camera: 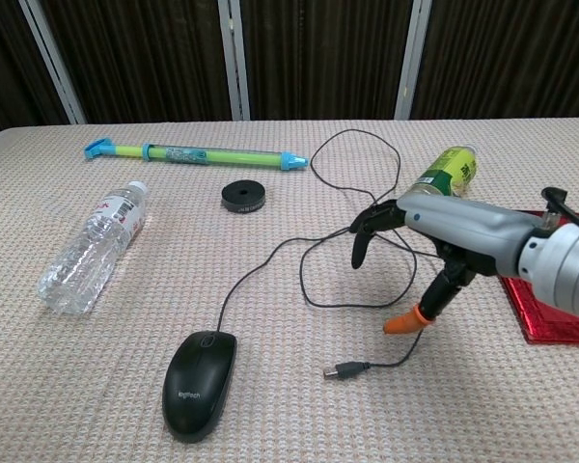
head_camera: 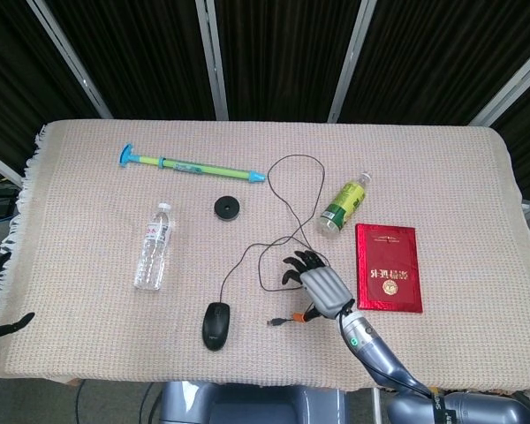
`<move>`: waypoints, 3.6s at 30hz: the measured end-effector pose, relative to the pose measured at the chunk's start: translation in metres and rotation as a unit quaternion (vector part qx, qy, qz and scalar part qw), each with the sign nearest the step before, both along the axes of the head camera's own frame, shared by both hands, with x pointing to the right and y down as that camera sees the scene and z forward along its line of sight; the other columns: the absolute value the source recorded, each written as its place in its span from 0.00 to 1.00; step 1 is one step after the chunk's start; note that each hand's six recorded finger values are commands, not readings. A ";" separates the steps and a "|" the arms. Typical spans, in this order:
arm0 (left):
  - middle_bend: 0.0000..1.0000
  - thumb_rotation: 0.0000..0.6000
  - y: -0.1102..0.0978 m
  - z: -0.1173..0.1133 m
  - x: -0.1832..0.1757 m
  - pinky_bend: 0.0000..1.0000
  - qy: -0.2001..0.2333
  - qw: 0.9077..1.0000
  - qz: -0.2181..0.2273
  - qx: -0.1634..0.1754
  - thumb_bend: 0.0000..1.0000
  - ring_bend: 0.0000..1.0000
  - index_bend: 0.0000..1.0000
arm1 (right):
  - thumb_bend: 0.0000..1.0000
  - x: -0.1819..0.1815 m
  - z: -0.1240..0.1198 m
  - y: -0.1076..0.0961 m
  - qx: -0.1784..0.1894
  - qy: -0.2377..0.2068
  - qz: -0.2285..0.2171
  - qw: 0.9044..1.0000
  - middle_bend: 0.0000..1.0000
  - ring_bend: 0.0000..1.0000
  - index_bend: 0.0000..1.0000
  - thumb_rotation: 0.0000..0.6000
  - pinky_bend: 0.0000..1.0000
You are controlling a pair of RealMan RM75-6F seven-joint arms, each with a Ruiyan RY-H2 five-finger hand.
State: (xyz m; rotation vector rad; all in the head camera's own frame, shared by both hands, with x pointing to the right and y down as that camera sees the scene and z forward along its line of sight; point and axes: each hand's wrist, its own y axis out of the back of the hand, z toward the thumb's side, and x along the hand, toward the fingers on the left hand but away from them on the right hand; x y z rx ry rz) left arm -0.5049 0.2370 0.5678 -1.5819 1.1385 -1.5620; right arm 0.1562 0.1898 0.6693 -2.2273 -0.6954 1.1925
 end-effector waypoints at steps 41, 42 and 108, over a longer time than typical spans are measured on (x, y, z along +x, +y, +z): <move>0.00 1.00 -0.001 0.001 0.000 0.00 0.008 1.000 -0.009 -0.003 0.10 0.00 0.09 | 0.13 -0.021 0.042 0.054 -0.013 0.026 0.036 0.999 0.13 0.00 0.52 1.00 0.00; 0.00 1.00 -0.001 0.001 0.000 0.00 0.008 1.000 -0.009 -0.003 0.10 0.00 0.09 | 0.13 -0.021 0.043 0.055 -0.014 0.026 0.037 0.999 0.13 0.00 0.52 1.00 0.00; 0.00 1.00 0.002 0.003 0.001 0.00 0.016 0.999 -0.031 -0.014 0.10 0.00 0.12 | 0.35 0.057 -0.013 0.018 0.149 -0.300 0.403 0.852 0.18 0.00 0.63 1.00 0.00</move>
